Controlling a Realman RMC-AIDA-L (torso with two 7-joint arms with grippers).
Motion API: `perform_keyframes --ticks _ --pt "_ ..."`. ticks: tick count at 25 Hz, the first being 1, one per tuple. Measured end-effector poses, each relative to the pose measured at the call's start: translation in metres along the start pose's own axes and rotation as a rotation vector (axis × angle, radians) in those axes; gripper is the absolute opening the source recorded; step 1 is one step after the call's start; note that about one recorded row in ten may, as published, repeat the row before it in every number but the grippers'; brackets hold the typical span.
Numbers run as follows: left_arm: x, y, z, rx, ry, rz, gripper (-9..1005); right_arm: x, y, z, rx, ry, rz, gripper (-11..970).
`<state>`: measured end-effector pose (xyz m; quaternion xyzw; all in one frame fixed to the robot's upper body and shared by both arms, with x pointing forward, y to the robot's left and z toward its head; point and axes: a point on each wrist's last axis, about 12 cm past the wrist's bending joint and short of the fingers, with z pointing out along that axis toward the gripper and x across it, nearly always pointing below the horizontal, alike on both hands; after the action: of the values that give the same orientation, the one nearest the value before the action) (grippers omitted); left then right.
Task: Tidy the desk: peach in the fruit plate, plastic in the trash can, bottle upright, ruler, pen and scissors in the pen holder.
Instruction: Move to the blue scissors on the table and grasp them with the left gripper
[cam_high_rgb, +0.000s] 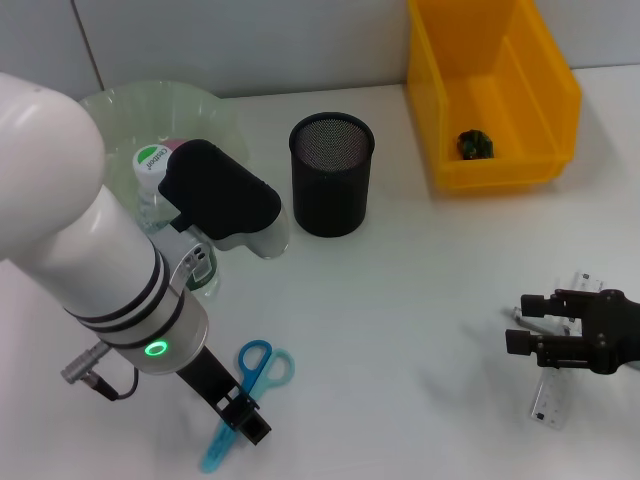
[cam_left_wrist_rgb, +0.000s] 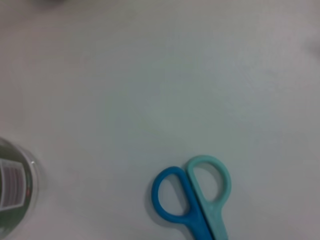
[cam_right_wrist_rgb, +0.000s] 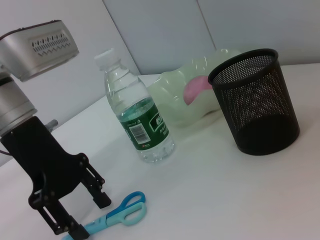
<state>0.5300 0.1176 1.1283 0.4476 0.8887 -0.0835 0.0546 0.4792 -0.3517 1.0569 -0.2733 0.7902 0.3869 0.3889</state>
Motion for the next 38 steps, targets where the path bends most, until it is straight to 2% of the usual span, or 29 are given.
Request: perform_keyframes --ticks 24,30,38 --pt "0.0013 -0.0024 0.0055 0.002 0.034 0.021 708 0.0009 0.0004 0.0004 0.001 -0.001 0.002 743" --pt "-0.0024 -0.0053 0.002 -0.006 0.061 0.047 654 0.001 0.0007 0.0009 -0.001 -0.001 0.002 743" --pt "-0.0029 -0.005 0.0021 -0.012 0.063 0.048 654 0.0015 0.0013 0.0018 -0.004 0.002 0.001 742"
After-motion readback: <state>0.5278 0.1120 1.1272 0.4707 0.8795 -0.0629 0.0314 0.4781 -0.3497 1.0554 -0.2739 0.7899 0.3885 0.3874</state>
